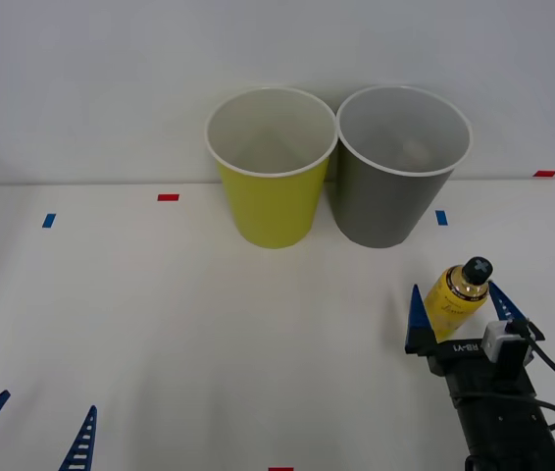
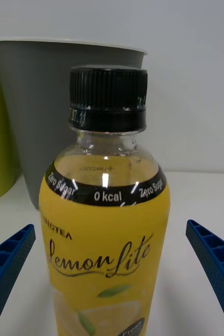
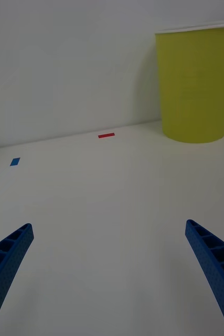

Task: Put cans in the gray bin and PET bottles in the light green bin.

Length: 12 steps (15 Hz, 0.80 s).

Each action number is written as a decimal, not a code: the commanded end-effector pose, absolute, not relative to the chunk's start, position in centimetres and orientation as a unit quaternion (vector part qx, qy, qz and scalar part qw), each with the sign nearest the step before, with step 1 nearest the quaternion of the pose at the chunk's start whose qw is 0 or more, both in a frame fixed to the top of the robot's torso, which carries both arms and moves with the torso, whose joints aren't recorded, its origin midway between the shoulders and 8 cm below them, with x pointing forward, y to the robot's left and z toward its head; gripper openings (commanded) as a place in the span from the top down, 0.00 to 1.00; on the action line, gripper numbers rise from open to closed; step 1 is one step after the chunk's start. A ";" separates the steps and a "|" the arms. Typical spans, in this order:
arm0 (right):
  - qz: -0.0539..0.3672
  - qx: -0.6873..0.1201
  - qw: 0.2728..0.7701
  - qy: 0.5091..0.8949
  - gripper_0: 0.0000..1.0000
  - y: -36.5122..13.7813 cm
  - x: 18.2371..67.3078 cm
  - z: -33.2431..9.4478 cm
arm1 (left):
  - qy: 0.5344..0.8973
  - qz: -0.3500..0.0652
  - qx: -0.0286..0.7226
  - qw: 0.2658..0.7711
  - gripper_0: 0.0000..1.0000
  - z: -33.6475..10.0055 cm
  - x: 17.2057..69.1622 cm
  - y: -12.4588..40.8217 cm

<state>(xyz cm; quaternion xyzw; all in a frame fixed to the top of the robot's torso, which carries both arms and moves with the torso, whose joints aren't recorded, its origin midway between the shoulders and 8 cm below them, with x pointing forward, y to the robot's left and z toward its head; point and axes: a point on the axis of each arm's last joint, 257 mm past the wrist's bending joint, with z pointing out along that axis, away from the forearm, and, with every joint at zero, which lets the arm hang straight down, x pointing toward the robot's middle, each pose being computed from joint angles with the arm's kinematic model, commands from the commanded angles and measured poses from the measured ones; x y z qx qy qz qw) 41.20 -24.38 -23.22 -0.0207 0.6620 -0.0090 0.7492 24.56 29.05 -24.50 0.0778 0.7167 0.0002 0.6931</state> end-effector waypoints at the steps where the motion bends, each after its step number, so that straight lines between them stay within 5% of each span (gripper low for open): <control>1: -0.008 -0.023 0.752 0.658 0.00 -24.2 42.2 -22.6 | 0.717 0.000 0.078 0.693 0.00 -24.5 24.6 29.1; 6: -0.008 -0.026 0.749 0.662 0.00 -24.2 42.5 -22.7 | 0.717 0.000 0.078 0.693 0.00 -24.5 24.6 29.1; 7: -0.005 -0.025 0.749 0.662 0.59 -24.1 42.5 -22.8 | 0.717 0.000 0.078 0.693 0.00 -24.5 24.6 29.1; 8: -0.004 -0.023 0.749 0.662 0.83 -24.1 42.5 -22.8 | 0.717 0.000 0.078 0.693 0.00 -24.5 24.6 29.1; 12: 0.000 -0.015 0.750 0.661 0.99 -24.1 42.3 -22.7 | 0.717 0.000 0.078 0.693 0.00 -24.5 24.6 29.1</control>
